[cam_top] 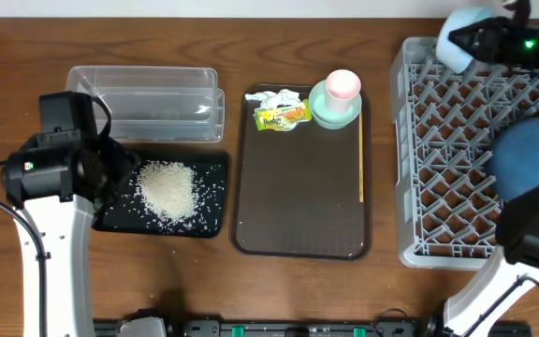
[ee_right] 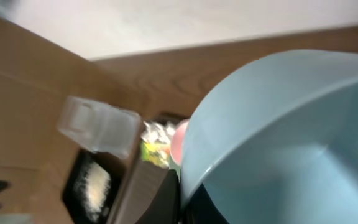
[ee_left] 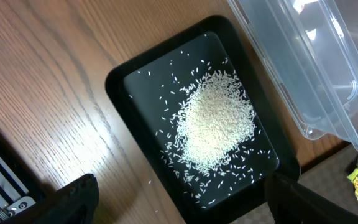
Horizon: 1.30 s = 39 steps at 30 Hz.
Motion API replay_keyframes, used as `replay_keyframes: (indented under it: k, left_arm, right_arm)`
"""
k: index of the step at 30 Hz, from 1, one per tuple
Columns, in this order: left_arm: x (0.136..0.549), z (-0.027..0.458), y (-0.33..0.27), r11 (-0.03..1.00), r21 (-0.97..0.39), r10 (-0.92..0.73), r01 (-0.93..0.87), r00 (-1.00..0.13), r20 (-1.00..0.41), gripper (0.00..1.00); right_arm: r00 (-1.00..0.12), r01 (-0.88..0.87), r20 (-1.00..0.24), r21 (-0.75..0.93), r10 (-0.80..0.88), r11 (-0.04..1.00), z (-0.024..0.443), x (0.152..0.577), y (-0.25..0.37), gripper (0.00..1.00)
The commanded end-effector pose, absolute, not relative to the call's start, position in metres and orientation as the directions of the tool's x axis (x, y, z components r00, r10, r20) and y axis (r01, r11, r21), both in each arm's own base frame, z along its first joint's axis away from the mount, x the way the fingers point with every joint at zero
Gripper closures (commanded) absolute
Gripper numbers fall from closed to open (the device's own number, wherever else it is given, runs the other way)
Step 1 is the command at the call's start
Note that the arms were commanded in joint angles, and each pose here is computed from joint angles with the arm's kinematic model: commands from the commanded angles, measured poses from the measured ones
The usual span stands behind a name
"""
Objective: Sort waste into correct bins and load items into the dishwasher rack
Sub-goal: 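Place the light-blue bowl in the rack's upper area and release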
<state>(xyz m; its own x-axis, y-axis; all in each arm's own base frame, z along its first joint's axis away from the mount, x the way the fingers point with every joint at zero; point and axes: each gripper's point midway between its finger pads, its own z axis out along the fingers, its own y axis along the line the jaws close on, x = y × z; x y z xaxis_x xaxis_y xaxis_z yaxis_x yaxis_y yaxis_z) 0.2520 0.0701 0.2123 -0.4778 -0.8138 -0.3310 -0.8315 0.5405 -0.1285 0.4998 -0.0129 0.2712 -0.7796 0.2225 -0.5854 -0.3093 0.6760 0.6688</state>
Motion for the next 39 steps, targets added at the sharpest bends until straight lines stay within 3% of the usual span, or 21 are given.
replay_keyframes:
  k: [1, 13, 21, 29, 32, 37, 39]
  left_arm:
    - [0.253, 0.217, 0.073, 0.529, -0.132, -0.818, -0.838, -0.462, -0.341, 0.12]
    - [0.253, 0.217, 0.073, 0.529, -0.132, -0.818, -0.838, -0.462, -0.341, 0.12]
    - [0.253, 0.217, 0.073, 0.529, -0.132, -0.818, -0.838, -0.462, -0.341, 0.12]
    - [0.253, 0.217, 0.073, 0.529, -0.132, -0.818, -0.838, -0.462, -0.341, 0.12]
    - [0.253, 0.217, 0.073, 0.528, -0.132, -0.819, -0.839, -0.462, -0.341, 0.12]
    - [0.253, 0.217, 0.073, 0.528, -0.132, -0.819, -0.839, -0.462, -0.341, 0.12]
    - [0.253, 0.217, 0.073, 0.529, -0.132, -0.818, -0.838, -0.462, -0.341, 0.12]
  right_arm:
    - [-0.768, -0.430, -0.579, 0.782, 0.272, 0.452, 0.273, 0.500, -0.016, 0.99]
    - [-0.827, -0.182, -0.339, 0.916, 0.448, 0.357, 0.179, 0.526, -0.085, 0.99]
    - [-0.808, 0.080, -0.225, 0.874, 0.545, 0.479, 0.140, 0.508, -0.137, 0.96]
    - [-0.780, 0.227, -0.130, 0.852, 0.612, 0.471, 0.139, 0.480, -0.166, 0.91]
    - [-0.761, 0.288, -0.140, 0.803, 0.633, 0.523, 0.149, 0.465, -0.179, 0.84]
    - [-0.716, 0.387, -0.206, 0.678, 0.667, 0.625, 0.187, 0.438, -0.197, 0.54]
    - [-0.699, 0.379, -0.264, 0.652, 0.665, 0.656, 0.216, 0.430, -0.195, 0.53]
